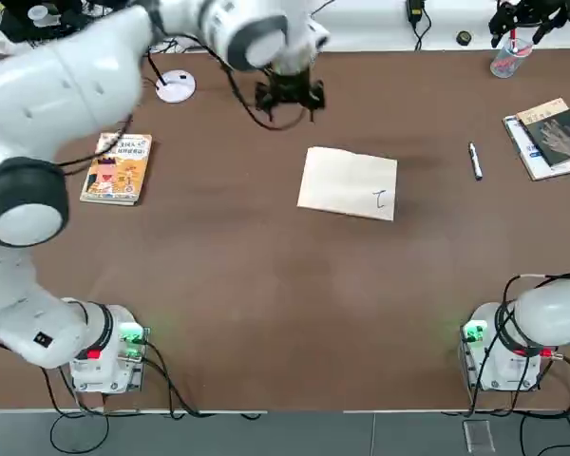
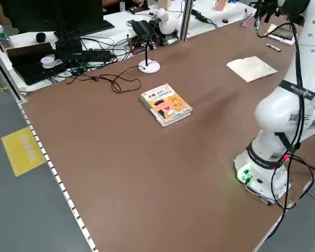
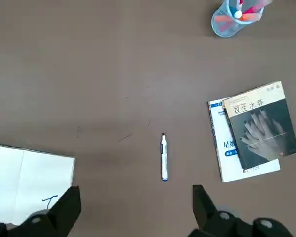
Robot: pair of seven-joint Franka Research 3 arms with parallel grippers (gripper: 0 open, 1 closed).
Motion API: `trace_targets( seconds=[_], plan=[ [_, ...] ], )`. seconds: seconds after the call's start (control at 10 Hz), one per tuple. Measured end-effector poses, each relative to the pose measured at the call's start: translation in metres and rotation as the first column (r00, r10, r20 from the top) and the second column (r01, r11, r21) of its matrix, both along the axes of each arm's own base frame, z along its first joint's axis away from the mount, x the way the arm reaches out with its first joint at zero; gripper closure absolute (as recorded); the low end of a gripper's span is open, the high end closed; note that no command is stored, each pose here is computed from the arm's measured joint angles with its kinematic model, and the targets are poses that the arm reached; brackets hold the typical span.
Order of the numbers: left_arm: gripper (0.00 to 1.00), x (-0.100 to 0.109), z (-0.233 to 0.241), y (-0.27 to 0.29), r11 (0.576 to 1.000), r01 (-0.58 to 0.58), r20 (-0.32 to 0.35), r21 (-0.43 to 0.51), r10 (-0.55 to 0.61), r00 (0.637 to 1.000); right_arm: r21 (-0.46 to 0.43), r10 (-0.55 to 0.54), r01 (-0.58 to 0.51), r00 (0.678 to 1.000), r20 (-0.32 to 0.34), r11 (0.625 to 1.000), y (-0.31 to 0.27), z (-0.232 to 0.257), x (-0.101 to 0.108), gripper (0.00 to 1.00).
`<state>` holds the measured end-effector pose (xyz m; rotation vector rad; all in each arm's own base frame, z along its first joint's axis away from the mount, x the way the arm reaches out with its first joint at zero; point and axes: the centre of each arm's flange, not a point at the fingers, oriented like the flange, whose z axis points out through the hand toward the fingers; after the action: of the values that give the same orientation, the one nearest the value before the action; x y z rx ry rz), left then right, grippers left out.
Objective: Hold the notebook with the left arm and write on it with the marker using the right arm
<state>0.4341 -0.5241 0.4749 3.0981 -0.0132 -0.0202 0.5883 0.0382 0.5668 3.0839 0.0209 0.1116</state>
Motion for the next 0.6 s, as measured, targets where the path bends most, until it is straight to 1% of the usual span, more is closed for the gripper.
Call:
trace_targets(
  seconds=[0.3, 0.6],
  plan=[
    [0.00, -0.007, -0.056, -0.036, 0.999, -0.036, 0.021, -0.022, 0.036, 0.999, 0.000, 0.015, -0.015, 1.000, 0.020, 1.000, -0.001, 0.016, -0.007, 0.00],
    [0.00, -0.002, -0.114, -0.055, 0.998, -0.053, 0.048, -0.040, 0.055, 0.997, -0.001, 0.032, -0.032, 0.999, 0.033, 0.999, -0.002, 0.025, -0.012, 0.00]
  ],
)
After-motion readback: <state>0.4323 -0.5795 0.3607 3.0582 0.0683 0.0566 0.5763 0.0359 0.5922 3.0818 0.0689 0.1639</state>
